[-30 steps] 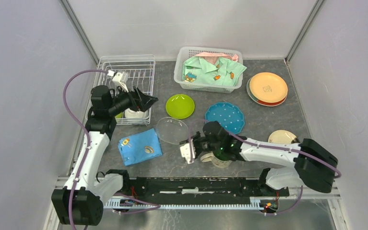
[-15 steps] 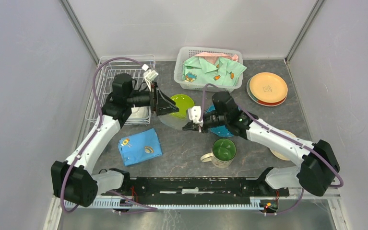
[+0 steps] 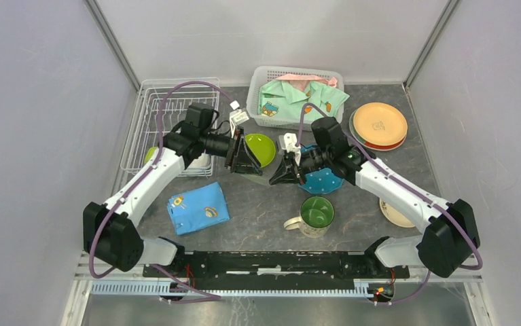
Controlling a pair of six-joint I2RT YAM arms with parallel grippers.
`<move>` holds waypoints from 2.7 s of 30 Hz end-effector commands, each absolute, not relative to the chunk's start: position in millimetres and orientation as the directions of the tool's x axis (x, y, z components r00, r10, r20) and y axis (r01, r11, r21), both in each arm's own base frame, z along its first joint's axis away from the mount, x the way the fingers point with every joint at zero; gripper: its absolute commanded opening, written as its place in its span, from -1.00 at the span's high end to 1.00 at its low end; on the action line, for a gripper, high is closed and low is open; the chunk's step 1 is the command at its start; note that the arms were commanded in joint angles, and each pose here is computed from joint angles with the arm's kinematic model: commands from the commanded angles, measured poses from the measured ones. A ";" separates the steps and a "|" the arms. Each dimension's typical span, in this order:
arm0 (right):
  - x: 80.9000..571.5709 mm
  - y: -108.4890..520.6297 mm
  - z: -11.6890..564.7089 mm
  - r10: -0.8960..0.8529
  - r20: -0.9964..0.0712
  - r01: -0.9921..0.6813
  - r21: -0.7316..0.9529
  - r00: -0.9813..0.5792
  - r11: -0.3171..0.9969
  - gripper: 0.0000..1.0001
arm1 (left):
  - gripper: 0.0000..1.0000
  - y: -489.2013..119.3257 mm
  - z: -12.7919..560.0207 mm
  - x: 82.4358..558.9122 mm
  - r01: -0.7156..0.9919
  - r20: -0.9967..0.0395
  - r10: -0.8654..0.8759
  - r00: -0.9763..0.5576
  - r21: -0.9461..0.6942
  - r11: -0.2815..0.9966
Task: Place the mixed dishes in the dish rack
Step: Pick up the plate at the center of the board, then insert the plate into the dish rack.
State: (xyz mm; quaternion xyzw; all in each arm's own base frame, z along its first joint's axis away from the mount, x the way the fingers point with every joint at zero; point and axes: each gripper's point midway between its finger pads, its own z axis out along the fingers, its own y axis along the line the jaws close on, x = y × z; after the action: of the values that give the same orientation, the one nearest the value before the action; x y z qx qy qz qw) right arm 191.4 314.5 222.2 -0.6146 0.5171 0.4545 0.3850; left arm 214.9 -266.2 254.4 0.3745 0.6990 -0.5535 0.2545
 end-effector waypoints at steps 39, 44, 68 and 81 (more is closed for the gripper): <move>259.4 258.2 270.9 -0.064 -0.985 -0.862 0.106 -0.159 0.496 -0.96 | 0.96 -261.6 260.5 311.5 0.619 -0.790 0.141 -0.596 -0.341 0.707; 272.1 233.1 225.6 -0.054 -0.961 -0.730 0.170 -0.272 0.662 -0.96 | 0.96 -227.7 324.9 377.3 0.404 -0.923 -0.044 -0.383 -0.210 0.890; 286.7 160.0 184.2 0.035 -0.904 -0.322 0.188 -0.426 0.928 -0.96 | 0.95 -83.3 333.4 533.8 -0.028 -0.859 -0.495 -0.127 -0.496 0.868; 292.9 148.6 179.7 0.100 -0.876 -0.195 0.214 -0.471 0.957 -0.96 | 0.96 -93.8 301.2 561.4 0.229 -0.724 -0.620 -0.304 -0.687 0.690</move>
State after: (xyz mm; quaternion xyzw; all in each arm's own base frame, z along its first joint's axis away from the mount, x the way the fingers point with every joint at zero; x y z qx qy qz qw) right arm 282.1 145.5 155.3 -0.0518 0.8607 0.1318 0.4890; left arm 556.6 -73.6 280.4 -0.1886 0.7472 -0.2507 0.5859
